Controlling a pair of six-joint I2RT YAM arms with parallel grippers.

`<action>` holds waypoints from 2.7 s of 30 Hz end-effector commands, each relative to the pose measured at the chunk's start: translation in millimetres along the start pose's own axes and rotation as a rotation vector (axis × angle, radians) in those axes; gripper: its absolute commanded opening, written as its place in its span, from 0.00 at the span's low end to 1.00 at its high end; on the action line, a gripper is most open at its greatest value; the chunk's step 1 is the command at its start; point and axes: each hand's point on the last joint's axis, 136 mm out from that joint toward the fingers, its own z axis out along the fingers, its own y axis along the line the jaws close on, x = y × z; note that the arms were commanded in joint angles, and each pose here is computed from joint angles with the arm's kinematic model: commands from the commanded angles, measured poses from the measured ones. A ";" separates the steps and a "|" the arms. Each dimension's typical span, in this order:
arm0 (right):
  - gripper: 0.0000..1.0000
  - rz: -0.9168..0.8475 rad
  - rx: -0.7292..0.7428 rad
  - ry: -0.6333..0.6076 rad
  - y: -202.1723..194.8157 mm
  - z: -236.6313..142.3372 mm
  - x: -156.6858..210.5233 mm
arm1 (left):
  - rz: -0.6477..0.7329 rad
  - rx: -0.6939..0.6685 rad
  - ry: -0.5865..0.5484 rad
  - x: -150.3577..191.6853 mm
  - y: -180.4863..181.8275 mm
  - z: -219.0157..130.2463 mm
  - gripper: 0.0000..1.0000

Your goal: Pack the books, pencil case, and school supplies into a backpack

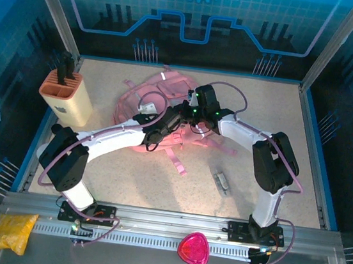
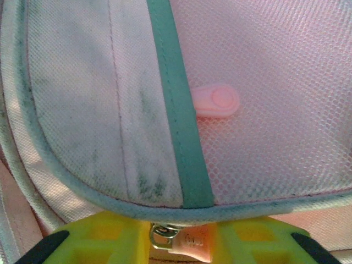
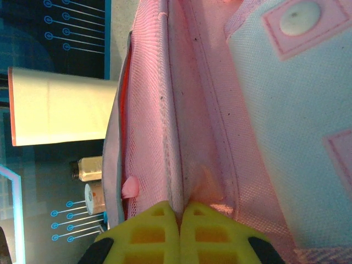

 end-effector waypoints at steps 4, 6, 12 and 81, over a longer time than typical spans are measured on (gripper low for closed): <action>0.00 -0.059 -0.082 -0.020 27.5 -13.4 -6.5 | -0.006 0.031 -0.012 -9.6 -5.1 -1.3 0.19; 0.00 -0.059 -0.076 -0.022 24.8 -13.4 -7.7 | 0.009 0.050 0.000 -8.5 -6.1 -4.1 0.14; 0.00 -0.058 -0.044 -0.039 11.4 -19.2 -18.5 | 0.130 0.148 0.072 -4.7 -7.7 -11.3 0.04; 0.01 0.074 0.007 0.051 -71.0 -57.3 -3.2 | 0.716 0.494 0.363 59.0 -64.3 -37.1 0.00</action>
